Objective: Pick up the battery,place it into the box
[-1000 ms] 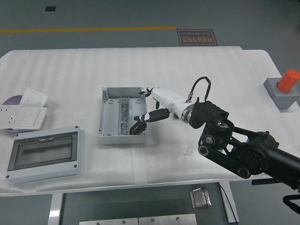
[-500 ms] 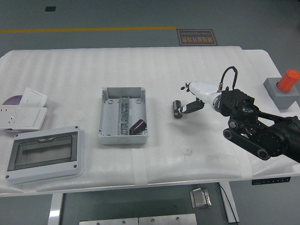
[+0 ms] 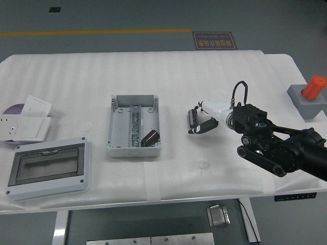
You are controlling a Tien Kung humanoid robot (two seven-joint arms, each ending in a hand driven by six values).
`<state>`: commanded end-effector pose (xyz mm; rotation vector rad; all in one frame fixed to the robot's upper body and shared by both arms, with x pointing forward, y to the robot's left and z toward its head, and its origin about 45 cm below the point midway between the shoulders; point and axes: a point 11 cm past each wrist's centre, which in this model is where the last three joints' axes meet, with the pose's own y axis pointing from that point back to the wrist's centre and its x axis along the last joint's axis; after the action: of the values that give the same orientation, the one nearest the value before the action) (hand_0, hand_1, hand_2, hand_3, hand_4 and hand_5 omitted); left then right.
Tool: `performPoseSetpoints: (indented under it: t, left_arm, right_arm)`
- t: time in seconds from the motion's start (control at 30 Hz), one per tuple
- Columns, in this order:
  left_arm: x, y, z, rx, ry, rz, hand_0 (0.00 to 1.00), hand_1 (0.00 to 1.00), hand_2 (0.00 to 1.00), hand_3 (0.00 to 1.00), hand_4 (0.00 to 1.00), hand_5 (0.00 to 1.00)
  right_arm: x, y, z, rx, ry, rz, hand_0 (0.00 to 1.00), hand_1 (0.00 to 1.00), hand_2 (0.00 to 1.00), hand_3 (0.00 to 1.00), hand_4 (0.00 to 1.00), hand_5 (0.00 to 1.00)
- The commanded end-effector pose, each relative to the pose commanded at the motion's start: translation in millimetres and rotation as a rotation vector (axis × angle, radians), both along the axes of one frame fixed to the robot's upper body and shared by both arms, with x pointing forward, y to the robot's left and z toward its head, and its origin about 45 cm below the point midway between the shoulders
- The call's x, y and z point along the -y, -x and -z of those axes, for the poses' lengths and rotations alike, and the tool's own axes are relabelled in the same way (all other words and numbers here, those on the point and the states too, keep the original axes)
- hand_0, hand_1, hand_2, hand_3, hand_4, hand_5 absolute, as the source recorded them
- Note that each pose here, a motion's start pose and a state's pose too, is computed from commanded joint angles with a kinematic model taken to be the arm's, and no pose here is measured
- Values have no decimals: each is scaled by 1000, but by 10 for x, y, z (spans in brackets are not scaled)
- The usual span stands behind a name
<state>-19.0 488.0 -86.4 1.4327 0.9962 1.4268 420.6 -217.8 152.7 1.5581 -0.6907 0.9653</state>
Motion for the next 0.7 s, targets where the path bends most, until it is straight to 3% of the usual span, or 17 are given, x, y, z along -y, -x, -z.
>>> performPoseSetpoints:
  t: [0.2, 0.23, 0.4, 0.43, 0.6, 0.63, 0.7]
  left_arm:
    - [-2, -8, -1, 2, -1, 2, 660, 685, 620, 622, 782, 391]
    - [0, -8, 0, 2, -1, 3, 660, 685, 621, 624, 781, 390]
    - [6, 3, 2, 0, 0, 4, 660, 685, 621, 624, 781, 390]
    - [5, 5, 2, -1, 0, 4, 660, 685, 621, 628, 780, 390]
    - [2, 11, 0, -1, 0, 5, 660, 685, 621, 628, 780, 390]
    - [2, 12, 0, -1, 0, 4, 660, 685, 623, 631, 782, 396]
    - [3, 14, 1, -1, 0, 5, 660, 685, 623, 631, 782, 396]
  right_arm:
    - [-40, 9, 0, 18, -17, -15, 233, 439, 771, 834, 998, 662]
    - [-46, 13, 4, 21, -18, -18, 232, 432, 742, 806, 801, 410]
    - [-46, 36, 43, 26, -2, -33, 232, 432, 742, 806, 801, 410]
    - [-43, 40, 50, 26, 2, -35, 221, 422, 702, 735, 550, 191]
    - [-22, 48, 72, 28, 16, -42, 221, 422, 702, 735, 550, 191]
    - [-18, 47, 71, 30, 19, -44, 214, 415, 673, 719, 452, 149]
    - [-18, 48, 72, 32, 22, -47, 214, 415, 673, 719, 452, 149]
